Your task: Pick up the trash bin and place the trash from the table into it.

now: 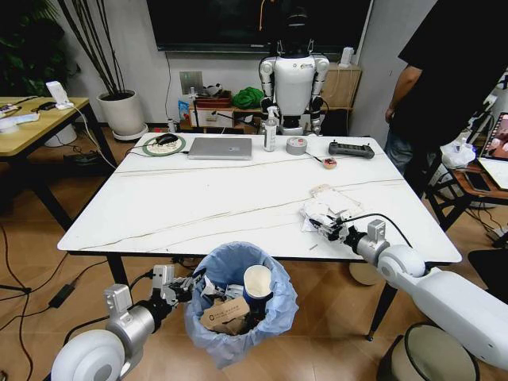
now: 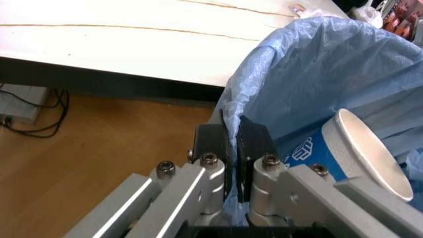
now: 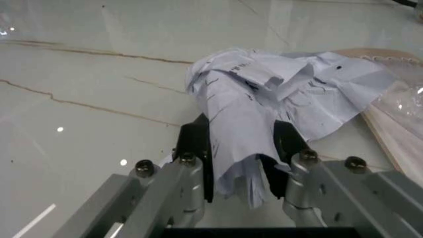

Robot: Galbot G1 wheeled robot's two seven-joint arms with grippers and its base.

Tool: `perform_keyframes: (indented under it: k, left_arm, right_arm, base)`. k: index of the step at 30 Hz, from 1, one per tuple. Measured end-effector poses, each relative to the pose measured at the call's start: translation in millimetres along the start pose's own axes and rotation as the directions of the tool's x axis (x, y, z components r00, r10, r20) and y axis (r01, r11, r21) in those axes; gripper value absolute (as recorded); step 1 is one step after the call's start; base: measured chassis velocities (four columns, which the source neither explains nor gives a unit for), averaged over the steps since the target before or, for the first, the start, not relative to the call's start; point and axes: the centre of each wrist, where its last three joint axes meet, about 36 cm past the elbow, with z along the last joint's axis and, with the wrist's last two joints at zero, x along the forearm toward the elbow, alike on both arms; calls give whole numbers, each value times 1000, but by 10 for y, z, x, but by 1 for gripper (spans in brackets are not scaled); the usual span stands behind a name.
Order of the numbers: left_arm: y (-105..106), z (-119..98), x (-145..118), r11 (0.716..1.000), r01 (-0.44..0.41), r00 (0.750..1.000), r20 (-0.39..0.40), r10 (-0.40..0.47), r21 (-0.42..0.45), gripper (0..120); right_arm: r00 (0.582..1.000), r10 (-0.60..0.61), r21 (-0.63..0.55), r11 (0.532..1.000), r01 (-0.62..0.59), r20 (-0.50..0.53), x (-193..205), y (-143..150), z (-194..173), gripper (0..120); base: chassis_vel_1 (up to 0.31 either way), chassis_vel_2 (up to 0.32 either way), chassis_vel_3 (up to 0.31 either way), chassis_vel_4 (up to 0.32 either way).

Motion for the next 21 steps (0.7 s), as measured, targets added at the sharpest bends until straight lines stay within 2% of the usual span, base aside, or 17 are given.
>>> perform_keyframes:
  k: [1,2,5,10,13,14,16,18,21]
  left_arm:
    - [1,0,0,1000,0,1000,0,0,0,0]
    - [1,1,-1,1000,0,1000,0,0,0,0]
    - [4,2,-3,1000,1,1000,-1,-1,0,0]
    - [3,0,-4,1000,0,1000,0,0,0,0]
    - [2,-10,-8,1000,-1,1000,2,1,0,0]
    - [0,-11,-11,1000,-2,1000,3,2,1,0]
    - [-2,-9,-12,1000,-3,1000,3,3,1,0]
    - [-6,-5,-14,1000,-5,1000,2,5,1,0]
    - [-21,3,-16,1000,-8,1000,1,8,5,0]
  right_arm:
    - [1000,-1,-1,1000,1,2,-3,1,-3,22]
    - [1000,-3,-1,1000,3,6,-7,3,-7,12]
    - [999,-16,-5,1000,16,29,-37,7,-50,0]
    - [994,-61,-6,998,61,94,-57,16,-233,0]
    - [971,-167,34,986,164,168,20,94,-555,0]
    - [952,-234,62,972,226,199,65,171,-700,0]
    - [941,-263,74,965,253,212,81,209,-754,0]
    - [893,-375,122,927,356,247,136,389,-936,0]
    - [769,-585,216,811,544,258,169,833,-1164,0]
  base:
    - [0,0,0,0]
    - [0,0,0,0]
    - [0,0,0,0]
    - [0,0,0,0]
    - [0,0,0,0]
    - [0,0,0,0]
    - [0,0,0,0]
    - [0,0,0,0]
    - [0,0,0,0]
